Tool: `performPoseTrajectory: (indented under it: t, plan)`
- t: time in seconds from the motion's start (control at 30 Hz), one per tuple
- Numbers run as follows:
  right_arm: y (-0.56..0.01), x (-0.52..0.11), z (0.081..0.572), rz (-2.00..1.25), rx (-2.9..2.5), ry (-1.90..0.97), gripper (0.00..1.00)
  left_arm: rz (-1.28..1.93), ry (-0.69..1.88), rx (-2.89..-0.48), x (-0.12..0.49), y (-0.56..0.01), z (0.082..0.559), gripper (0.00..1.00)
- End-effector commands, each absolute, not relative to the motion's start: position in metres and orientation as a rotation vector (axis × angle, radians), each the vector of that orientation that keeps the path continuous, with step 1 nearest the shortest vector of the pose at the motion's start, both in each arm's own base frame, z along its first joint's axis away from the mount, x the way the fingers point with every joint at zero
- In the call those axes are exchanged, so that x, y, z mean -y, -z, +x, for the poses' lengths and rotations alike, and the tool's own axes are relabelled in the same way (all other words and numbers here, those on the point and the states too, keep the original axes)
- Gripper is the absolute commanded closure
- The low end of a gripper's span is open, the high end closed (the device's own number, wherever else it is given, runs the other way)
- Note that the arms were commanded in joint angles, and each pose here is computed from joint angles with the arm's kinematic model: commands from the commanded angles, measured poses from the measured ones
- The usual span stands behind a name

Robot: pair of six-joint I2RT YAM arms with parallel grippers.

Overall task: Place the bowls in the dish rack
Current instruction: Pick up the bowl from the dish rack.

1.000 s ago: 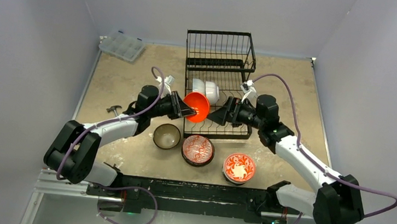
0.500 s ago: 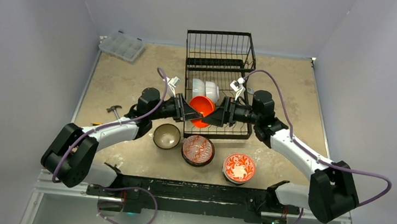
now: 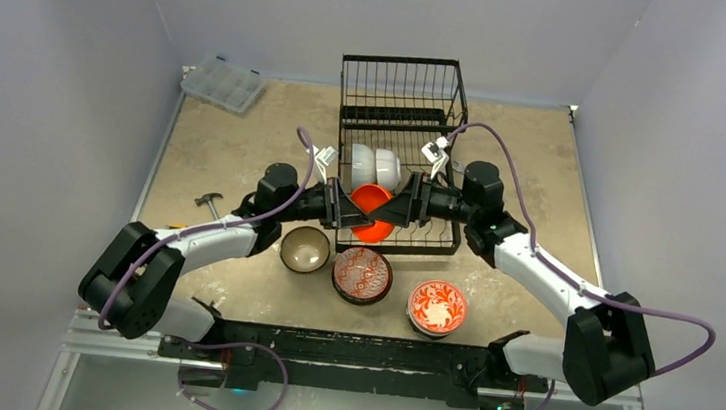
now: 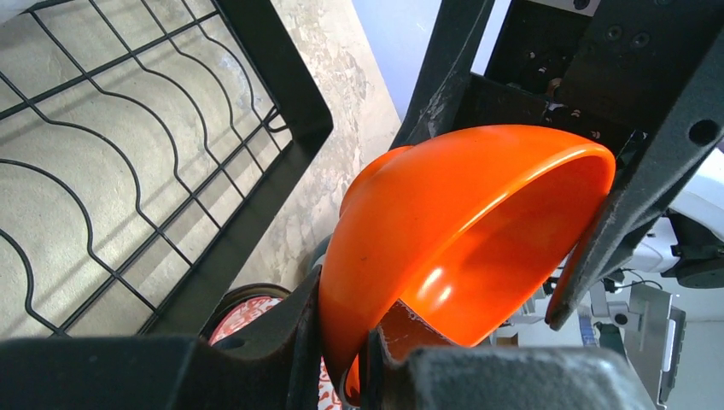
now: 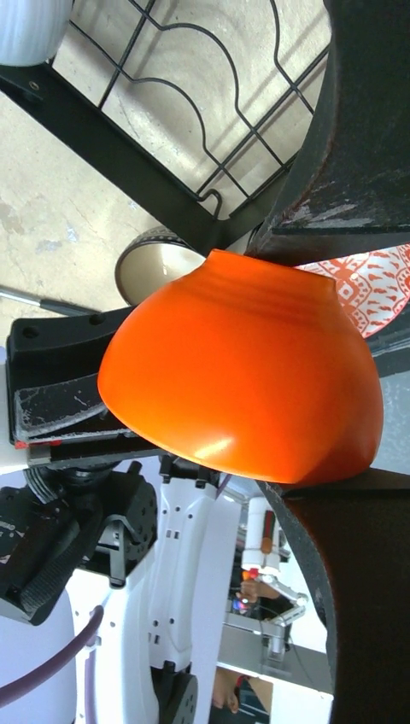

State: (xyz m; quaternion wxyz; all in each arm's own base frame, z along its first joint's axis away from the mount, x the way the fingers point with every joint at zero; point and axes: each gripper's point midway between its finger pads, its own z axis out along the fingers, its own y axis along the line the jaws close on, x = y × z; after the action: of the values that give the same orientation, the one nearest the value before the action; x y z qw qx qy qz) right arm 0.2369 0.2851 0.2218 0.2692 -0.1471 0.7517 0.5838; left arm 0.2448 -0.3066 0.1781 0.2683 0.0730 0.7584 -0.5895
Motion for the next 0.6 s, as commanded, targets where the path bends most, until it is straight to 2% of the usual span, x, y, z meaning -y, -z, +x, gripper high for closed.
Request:
performPoseTrajectory:
  t: [0.0, 0.07, 0.1, 0.2, 0.3, 0.4, 0.47, 0.57]
  plan:
    - [-0.248, -0.286, 0.24, -0.443, -1.911, -1.573, 0.32, 0.279, 1.614, -1.97, 0.311, -0.189, 0.241, 1.0]
    - [-0.25, -0.285, 0.24, -0.437, -1.895, -1.564, 0.47, 0.269, 1.608, -1.972, 0.31, -0.188, 0.242, 1.0]
    - [-0.251, -0.284, 0.239, -0.436, -1.889, -1.561, 0.58, 0.26, 1.601, -1.977, 0.309, -0.186, 0.242, 1.0]
    - [-0.252, -0.283, 0.238, -0.431, -1.884, -1.558, 0.99, 0.222, 1.578, -1.996, 0.306, -0.18, 0.244, 1.0]
    - [-0.247, -0.28, 0.24, -0.397, -1.907, -1.524, 1.0, 0.18, 1.548, -2.006, 0.303, -0.178, 0.247, 1.0]
    - [-0.234, -0.278, 0.241, -0.37, -1.983, -1.497, 1.0, 0.107, 1.522, -1.989, 0.297, -0.181, 0.25, 0.86]
    - [-0.23, -0.276, 0.245, -0.344, -2.009, -1.466, 1.0, 0.066, 1.504, -1.972, 0.292, -0.184, 0.252, 0.68]
    - [-0.224, -0.272, 0.249, -0.297, -2.043, -1.418, 1.0, 0.04, 1.483, -1.953, 0.286, -0.187, 0.253, 0.46]
